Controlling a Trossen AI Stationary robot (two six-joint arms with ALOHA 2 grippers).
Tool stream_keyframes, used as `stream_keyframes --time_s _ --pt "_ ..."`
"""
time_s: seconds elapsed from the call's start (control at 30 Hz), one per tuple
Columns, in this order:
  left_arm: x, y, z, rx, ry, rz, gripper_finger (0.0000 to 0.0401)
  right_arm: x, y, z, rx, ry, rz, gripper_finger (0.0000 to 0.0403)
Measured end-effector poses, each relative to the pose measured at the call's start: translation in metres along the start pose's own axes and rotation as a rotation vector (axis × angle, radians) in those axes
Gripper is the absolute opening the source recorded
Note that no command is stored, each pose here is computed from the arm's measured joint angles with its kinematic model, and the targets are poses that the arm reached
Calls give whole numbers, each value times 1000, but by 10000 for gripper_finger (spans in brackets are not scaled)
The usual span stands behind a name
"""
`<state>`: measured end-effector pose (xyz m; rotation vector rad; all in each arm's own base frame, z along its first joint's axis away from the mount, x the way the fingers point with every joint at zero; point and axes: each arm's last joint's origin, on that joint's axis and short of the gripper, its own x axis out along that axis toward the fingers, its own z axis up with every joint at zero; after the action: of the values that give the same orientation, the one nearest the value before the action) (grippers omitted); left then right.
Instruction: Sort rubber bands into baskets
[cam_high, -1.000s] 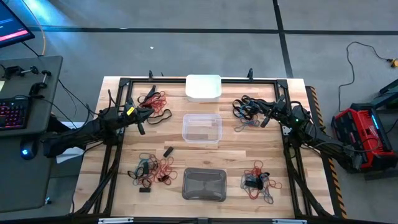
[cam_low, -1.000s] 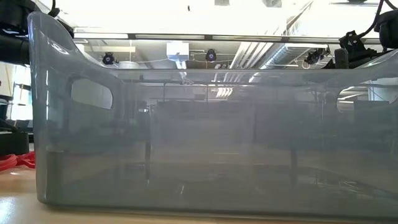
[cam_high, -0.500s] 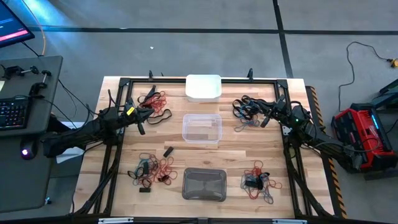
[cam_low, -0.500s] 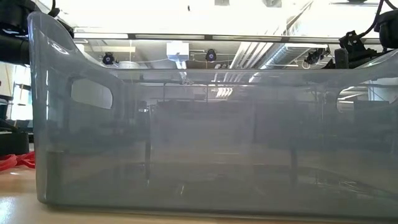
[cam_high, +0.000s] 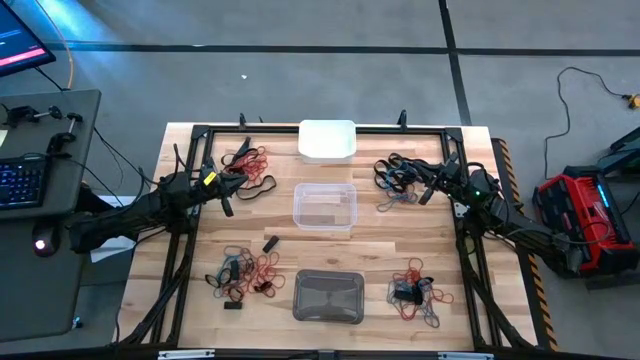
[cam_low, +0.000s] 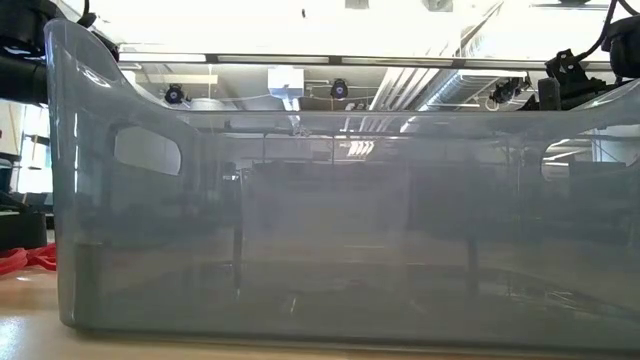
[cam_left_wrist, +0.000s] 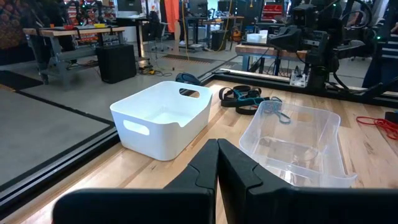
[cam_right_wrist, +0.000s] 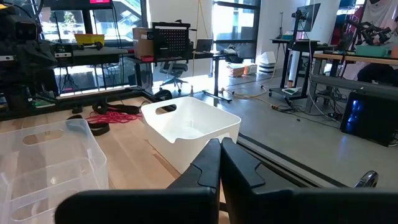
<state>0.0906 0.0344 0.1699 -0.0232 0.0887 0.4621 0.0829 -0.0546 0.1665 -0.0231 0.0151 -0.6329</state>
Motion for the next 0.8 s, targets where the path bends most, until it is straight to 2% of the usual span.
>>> stream_keyframes --time_s 0.33,0.5,0.8 --pt "0 0 0 1 0 0 0 0 0 0 0 0 0 0" --pt "0 0 0 51 0 0 0 0 0 0 0 0 0 0" --pt "0 -1 0 6 0 -25 0 0 0 0 0 0 0 0"
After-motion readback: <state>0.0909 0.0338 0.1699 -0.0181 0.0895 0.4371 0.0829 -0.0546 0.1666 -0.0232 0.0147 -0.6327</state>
